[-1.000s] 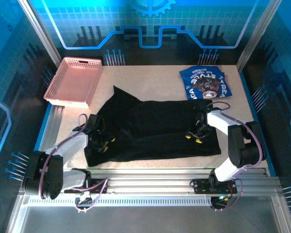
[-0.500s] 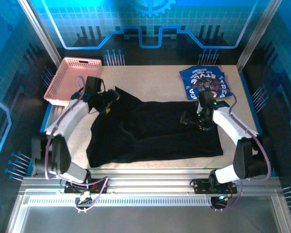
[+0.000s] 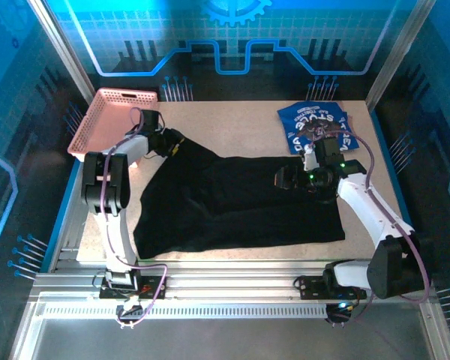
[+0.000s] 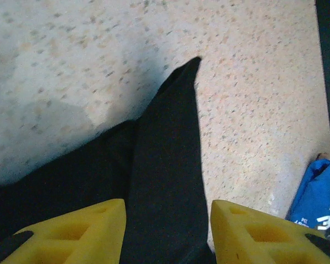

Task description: Fold and stack the t-shirts

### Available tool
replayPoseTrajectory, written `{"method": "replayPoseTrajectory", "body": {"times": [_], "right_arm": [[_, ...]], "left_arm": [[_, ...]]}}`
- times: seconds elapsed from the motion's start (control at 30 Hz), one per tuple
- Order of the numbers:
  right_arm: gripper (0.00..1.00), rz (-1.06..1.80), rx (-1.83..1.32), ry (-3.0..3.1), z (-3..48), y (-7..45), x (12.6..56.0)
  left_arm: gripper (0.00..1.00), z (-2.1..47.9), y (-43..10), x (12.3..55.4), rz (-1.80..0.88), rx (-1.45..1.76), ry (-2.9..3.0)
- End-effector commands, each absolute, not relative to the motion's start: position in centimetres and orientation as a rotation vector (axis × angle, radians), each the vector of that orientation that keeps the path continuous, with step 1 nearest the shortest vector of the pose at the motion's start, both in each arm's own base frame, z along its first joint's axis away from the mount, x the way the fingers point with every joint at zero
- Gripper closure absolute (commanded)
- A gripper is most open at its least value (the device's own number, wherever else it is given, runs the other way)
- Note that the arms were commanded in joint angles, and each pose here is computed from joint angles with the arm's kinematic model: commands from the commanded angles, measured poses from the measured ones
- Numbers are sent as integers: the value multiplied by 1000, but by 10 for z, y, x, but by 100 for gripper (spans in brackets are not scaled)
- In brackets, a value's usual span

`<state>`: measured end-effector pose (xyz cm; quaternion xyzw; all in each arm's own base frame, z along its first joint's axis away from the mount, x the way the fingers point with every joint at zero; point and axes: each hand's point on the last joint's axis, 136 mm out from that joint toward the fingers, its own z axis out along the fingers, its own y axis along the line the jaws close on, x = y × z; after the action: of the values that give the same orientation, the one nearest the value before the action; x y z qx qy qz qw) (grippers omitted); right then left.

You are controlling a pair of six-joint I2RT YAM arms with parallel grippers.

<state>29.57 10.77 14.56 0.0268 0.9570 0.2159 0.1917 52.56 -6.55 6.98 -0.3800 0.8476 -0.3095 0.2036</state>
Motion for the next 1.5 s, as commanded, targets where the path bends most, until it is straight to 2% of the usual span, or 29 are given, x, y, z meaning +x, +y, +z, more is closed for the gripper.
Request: {"method": "replayPoseTrajectory", "body": {"times": [0.0, 0.27, 0.53, 0.77, 1.13, 1.47], "right_arm": [[0, 623, 65, 2695, 147, 104, 285], [0, 614, 94, 2691, 150, 95, 281], [0, 618, 101, 2686, 154, 94, 280], [0, 607, 110, 2690, 153, 92, 276], [0, 587, 132, 2685, 154, 88, 273], [0, 569, 208, 2666, 154, 77, 280]], "left_arm": [[56, 80, -66, 546, -907, -1002, 2308], [60, 57, -62, 550, -873, -1019, 2338], [60, 48, -51, 545, -798, -1045, 2356], [60, 39, -51, 552, -787, -1041, 2367], [66, 37, -52, 572, -801, -1025, 2368], [98, 49, -61, 580, -863, -966, 2366]]}}
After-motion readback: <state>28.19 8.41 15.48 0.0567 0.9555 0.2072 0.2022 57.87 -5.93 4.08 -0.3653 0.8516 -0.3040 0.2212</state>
